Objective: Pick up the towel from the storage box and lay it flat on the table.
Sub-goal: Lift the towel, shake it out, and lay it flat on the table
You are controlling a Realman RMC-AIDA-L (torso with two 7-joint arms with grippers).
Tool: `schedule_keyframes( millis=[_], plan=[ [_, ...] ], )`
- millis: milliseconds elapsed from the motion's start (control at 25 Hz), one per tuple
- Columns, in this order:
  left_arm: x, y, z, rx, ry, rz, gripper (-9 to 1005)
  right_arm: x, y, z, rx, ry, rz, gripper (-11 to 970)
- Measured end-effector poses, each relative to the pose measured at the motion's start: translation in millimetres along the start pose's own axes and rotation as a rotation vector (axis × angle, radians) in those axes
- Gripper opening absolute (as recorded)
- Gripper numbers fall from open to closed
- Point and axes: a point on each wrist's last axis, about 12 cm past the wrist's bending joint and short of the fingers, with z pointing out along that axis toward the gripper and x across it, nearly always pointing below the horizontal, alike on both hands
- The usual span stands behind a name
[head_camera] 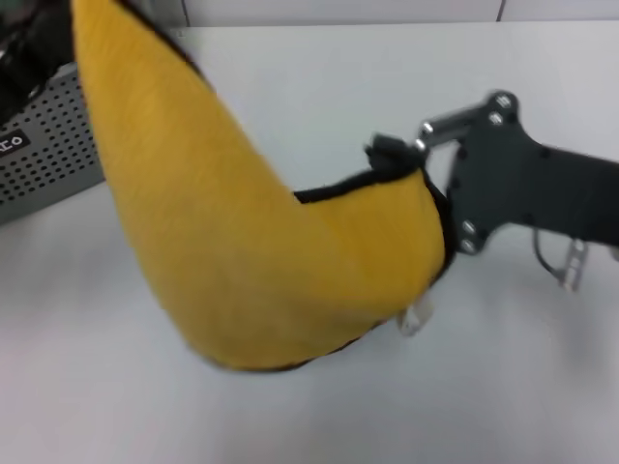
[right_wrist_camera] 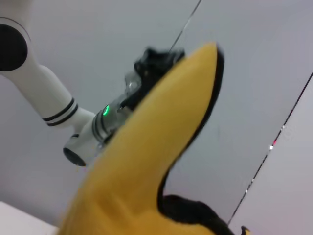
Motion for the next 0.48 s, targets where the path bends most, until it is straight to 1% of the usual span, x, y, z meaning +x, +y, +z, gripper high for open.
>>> schedule_keyframes(
  millis=[160, 240, 320, 400, 440, 480],
  plan=[
    [13.8, -7.0, -27.7, -0.121, 0.023, -0.068, 25, -22.5, 8.0, -14.9, -0.013, 0.053, 0.0, 6],
    [19.1, -10.7, -35.9, -0.161, 0.043, -0.084, 25, -36.5, 11.6, -22.1, -0.021, 0.073, 0.0, 8],
    [23.6, -15.2, -42.0, -0.189, 0.067, -0.086, 25, -45.4, 13.2, -26.0, -0.027, 0.089, -0.001, 11],
    [31.4, -24.1, -51.2, -0.222, 0.112, -0.074, 25, -54.0, 12.5, -29.0, -0.022, 0.097, -0.001, 13],
    [31.4, -24.1, -51.2, -0.222, 0.112, -0.074, 25, -57.5, 11.7, -30.5, -0.019, 0.096, 0.003, 15],
    [34.3, -27.9, -55.1, -0.233, 0.127, -0.069, 25, -60.2, 11.2, -32.6, -0.016, 0.095, 0.01, 16]
  ],
)
